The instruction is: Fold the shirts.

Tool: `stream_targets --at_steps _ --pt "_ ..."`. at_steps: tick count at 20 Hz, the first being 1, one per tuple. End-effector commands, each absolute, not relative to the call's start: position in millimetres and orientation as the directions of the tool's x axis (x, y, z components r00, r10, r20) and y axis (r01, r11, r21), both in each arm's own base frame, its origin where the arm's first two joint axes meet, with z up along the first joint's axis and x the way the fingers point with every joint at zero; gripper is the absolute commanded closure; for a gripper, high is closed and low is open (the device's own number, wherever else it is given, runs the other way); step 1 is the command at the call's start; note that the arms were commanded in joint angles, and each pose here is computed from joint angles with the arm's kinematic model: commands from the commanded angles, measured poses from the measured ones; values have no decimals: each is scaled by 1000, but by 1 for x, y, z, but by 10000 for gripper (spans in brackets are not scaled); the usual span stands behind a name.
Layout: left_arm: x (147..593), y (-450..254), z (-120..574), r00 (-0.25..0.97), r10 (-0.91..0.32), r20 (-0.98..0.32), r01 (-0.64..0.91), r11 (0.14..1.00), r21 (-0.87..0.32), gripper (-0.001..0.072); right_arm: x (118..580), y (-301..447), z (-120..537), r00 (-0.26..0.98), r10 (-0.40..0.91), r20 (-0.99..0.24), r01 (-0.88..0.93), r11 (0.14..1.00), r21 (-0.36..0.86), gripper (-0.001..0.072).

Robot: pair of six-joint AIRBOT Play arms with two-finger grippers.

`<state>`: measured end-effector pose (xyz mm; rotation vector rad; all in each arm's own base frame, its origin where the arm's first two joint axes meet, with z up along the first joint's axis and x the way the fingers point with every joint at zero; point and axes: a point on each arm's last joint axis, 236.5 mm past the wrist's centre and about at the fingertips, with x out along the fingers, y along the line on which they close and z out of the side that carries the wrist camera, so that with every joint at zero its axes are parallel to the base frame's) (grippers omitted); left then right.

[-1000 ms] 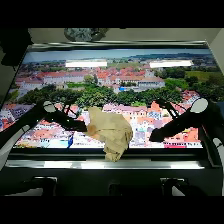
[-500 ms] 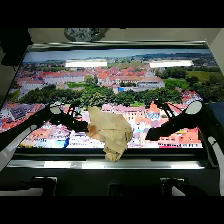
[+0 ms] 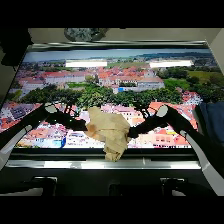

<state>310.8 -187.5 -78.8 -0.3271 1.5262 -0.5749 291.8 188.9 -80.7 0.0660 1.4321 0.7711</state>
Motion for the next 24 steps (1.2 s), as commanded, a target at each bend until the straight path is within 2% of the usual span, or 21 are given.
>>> stream_targets --at_steps 1,2,4,6,7,8,9,11,13,14,16,18,21,23,24 --pt "312 -188 -74 -40 -544 -838 152 825 -543 684 307 198 -93 -5 514 -858 -419 778 469 565" --pt "317 -187 -68 -24 -543 -839 164 826 -539 685 309 198 -90 -1 518 -855 -424 775 469 663" --pt "340 -184 -39 65 -527 -847 236 833 -500 686 319 193 -69 21 493 -870 -549 733 402 664" --pt "375 -181 28 236 -519 -821 346 835 -428 686 350 170 -18 155 397 -905 -683 705 192 664" --pt "394 -180 80 348 -522 -779 404 833 -377 686 374 153 28 286 333 -898 -717 696 29 664" --pt "407 -179 138 457 -528 -716 454 831 -322 686 396 137 84 437 280 -855 -710 691 -136 664" --pt "414 -178 208 572 -539 -618 499 827 -259 686 412 123 158 608 246 -755 -654 694 -301 663" --pt "400 -173 345 743 -558 -370 550 824 -137 686 404 104 311 856 233 -462 -471 721 -508 663" --pt "353 -162 464 820 -562 -103 558 827 -74 685 351 93 426 945 260 -198 -327 760 -562 663" --pt "325 -158 504 825 -565 -3 563 823 -79 685 321 93 455 947 293 -127 -314 777 -546 663" --pt "284 -155 539 810 -579 92 585 809 -62 685 273 96 484 935 351 -45 -321 788 -525 663" --pt "262 -152 552 802 -582 135 591 805 -46 686 245 91 498 933 360 4 -308 804 -508 663" --pt "248 -146 570 798 -566 205 585 810 -41 685 237 86 509 936 349 50 -276 814 -511 663" --pt "262 -149 557 806 -567 169 582 811 -56 685 254 91 491 936 351 -23 -313 802 -508 663" --pt "277 -150 540 817 -563 124 573 816 -70 686 270 96 468 928 355 -116 -363 786 -500 662"
